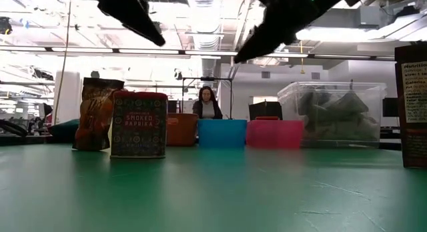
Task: Sort spices by type
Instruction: Put the red spice can into the red bin
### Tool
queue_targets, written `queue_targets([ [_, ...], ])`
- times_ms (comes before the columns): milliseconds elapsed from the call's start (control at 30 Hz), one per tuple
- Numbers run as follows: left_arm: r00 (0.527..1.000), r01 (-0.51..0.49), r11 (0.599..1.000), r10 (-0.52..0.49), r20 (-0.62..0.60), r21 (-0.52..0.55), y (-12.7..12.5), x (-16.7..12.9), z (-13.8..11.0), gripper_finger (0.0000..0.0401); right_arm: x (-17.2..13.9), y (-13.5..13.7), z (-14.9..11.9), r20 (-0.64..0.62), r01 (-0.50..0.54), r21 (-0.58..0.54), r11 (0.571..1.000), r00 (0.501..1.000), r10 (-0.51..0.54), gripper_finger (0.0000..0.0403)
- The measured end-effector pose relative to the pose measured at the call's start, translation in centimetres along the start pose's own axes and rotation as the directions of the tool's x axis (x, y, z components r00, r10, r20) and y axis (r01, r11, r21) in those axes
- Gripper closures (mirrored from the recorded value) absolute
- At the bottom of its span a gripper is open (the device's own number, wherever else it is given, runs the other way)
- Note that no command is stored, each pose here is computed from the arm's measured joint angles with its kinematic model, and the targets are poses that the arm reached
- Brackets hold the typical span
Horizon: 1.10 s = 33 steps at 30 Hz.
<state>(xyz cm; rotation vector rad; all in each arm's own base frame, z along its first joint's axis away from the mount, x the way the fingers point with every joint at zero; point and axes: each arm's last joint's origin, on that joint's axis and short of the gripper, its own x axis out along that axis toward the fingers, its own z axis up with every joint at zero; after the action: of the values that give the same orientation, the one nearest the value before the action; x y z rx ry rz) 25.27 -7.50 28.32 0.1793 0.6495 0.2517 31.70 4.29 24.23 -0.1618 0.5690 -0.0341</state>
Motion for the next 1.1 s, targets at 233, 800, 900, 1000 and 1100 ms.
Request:
queue_targets([
  [233, 0.939, 0.007, 0.985, 0.053, 0.341, -0.172, 1.5, -1.4, -2.9, 0.0162, 3.4, 2.3, 0.4, 0.122, -0.070, -0.081, 0.994, 0.989, 0.079, 0.0085],
  [800, 0.815, -0.034, 0.934, 0.231, 0.531, -0.355, 4.9, -5.9, -3.4, 0.0168, 13.3, 4.6, 4.1, -0.053, -0.194, -0.161, 0.968, 0.981, 0.188, 0.0085],
  [900, 0.835, -0.027, 0.938, 0.211, 0.508, -0.345, 4.5, -5.8, -3.8, 0.0168, 14.0, 4.4, 4.2, -0.110, -0.200, -0.166, 0.966, 0.977, 0.183, 0.0085],
  [1000, 0.853, -0.030, 0.945, 0.194, 0.484, -0.327, 4.2, -5.6, -4.1, 0.0168, 14.3, 4.1, 4.5, -0.123, -0.197, -0.163, 0.967, 0.976, 0.178, 0.0083],
  [1100, 0.860, -0.037, 0.949, 0.189, 0.473, -0.313, 4.1, -5.5, -4.2, 0.0168, 14.4, 3.8, 4.5, -0.123, -0.192, -0.162, 0.968, 0.977, 0.173, 0.0070],
])
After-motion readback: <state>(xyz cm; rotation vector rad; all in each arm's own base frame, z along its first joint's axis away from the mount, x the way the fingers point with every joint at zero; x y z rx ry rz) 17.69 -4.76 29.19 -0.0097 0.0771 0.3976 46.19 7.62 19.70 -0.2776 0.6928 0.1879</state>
